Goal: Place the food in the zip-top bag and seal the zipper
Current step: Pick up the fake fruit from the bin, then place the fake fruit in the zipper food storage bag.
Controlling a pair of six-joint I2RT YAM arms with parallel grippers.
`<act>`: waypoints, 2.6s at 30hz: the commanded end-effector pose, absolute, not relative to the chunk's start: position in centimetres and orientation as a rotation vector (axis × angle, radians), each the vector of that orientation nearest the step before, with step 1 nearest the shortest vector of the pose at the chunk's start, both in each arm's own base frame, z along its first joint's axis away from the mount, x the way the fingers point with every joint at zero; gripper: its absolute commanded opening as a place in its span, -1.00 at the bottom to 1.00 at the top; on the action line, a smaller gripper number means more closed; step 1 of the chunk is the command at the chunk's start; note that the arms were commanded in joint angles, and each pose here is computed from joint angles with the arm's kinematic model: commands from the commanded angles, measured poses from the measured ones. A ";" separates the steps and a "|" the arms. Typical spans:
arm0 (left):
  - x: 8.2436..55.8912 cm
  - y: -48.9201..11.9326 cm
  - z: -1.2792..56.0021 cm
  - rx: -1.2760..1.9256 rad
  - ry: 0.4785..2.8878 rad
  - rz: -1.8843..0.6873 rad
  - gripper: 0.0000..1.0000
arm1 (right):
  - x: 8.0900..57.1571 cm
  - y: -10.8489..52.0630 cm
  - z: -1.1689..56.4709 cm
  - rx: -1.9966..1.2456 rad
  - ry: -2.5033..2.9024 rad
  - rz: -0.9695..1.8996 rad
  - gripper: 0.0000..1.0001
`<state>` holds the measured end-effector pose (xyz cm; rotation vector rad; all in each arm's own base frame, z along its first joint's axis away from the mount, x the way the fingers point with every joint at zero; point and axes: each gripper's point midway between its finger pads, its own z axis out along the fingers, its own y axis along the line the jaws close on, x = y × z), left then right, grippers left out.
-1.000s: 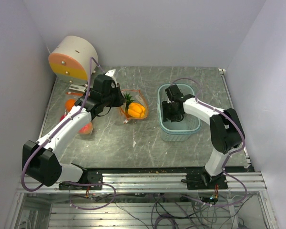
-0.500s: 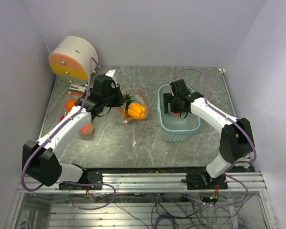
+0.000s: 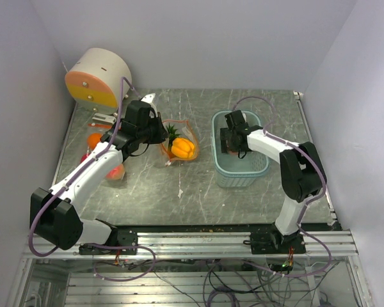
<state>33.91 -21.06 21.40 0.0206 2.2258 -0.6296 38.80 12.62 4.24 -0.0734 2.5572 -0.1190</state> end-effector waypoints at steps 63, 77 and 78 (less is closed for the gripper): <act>33.1 -23.0 23.5 0.053 2.204 -0.782 -0.86 | 36.2 36.7 23.3 -0.548 2.135 0.650 0.74; 33.5 -23.2 23.3 0.055 2.216 -0.773 -0.86 | 36.6 27.2 25.3 -0.317 2.240 0.479 0.61; 33.5 -23.1 23.3 0.057 2.218 -0.770 -0.86 | 36.5 26.8 24.7 -0.317 2.265 0.513 0.33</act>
